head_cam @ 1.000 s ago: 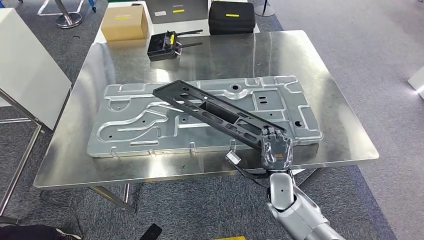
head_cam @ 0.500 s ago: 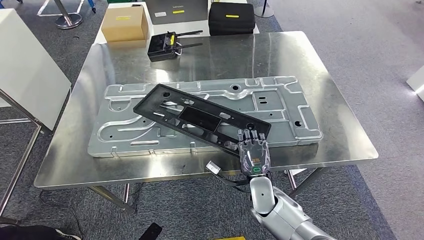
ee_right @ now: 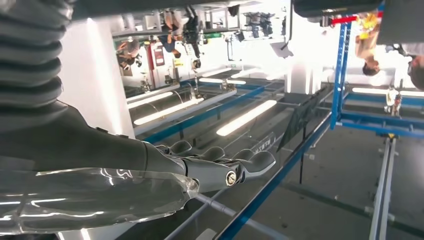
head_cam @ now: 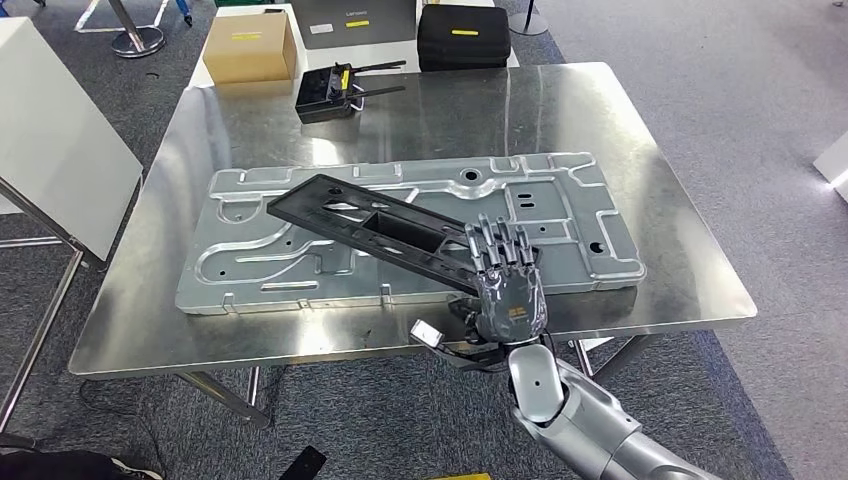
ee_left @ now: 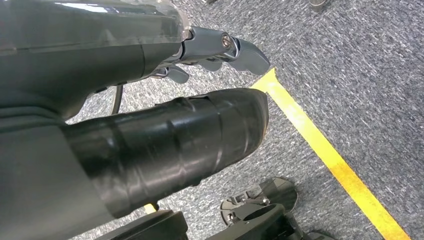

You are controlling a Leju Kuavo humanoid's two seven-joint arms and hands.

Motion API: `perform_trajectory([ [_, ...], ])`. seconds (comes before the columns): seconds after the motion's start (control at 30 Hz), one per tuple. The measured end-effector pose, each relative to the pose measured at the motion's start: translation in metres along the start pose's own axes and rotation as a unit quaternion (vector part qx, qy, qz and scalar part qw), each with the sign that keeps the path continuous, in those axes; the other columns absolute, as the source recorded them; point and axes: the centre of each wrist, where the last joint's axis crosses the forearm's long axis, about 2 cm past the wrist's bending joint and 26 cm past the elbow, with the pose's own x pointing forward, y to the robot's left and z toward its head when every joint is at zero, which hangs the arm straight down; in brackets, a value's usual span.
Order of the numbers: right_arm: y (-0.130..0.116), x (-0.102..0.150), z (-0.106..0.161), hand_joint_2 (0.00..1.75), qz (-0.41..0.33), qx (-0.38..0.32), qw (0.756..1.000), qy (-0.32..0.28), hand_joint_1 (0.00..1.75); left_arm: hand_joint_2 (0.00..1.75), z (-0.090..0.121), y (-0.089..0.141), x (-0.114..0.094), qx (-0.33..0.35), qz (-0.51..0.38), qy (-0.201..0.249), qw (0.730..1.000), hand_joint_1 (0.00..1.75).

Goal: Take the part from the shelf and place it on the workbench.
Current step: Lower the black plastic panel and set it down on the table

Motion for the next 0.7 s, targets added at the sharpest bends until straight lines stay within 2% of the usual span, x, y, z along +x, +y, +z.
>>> perform_trajectory([
  [0.17,-0.005,0.005,0.003,0.0,-0.007,-0.005,1.0,-0.019,0.0,0.0,0.0,0.0,0.0,0.001,0.003,0.0,1.0,0.0],
  [0.3,-0.005,0.008,0.011,0.0,-0.008,0.018,0.997,-0.076,0.0,0.0,0.001,-0.001,-0.002,0.001,0.006,0.0,1.0,0.0],
  [0.37,-0.004,0.006,0.013,0.0,-0.008,0.04,0.994,-0.104,0.0,0.0,0.001,-0.001,-0.002,0.002,0.008,0.0,1.0,0.0],
  [0.5,0.0,-0.003,0.009,0.0,-0.022,0.131,0.976,-0.17,0.0,0.0,0.003,-0.002,-0.006,0.005,0.017,-0.002,1.0,0.0],
  [0.7,0.002,-0.013,0.007,0.0,-0.03,0.166,0.971,-0.172,0.0,0.0,0.004,-0.002,-0.011,0.008,0.02,-0.001,1.0,0.0],
])
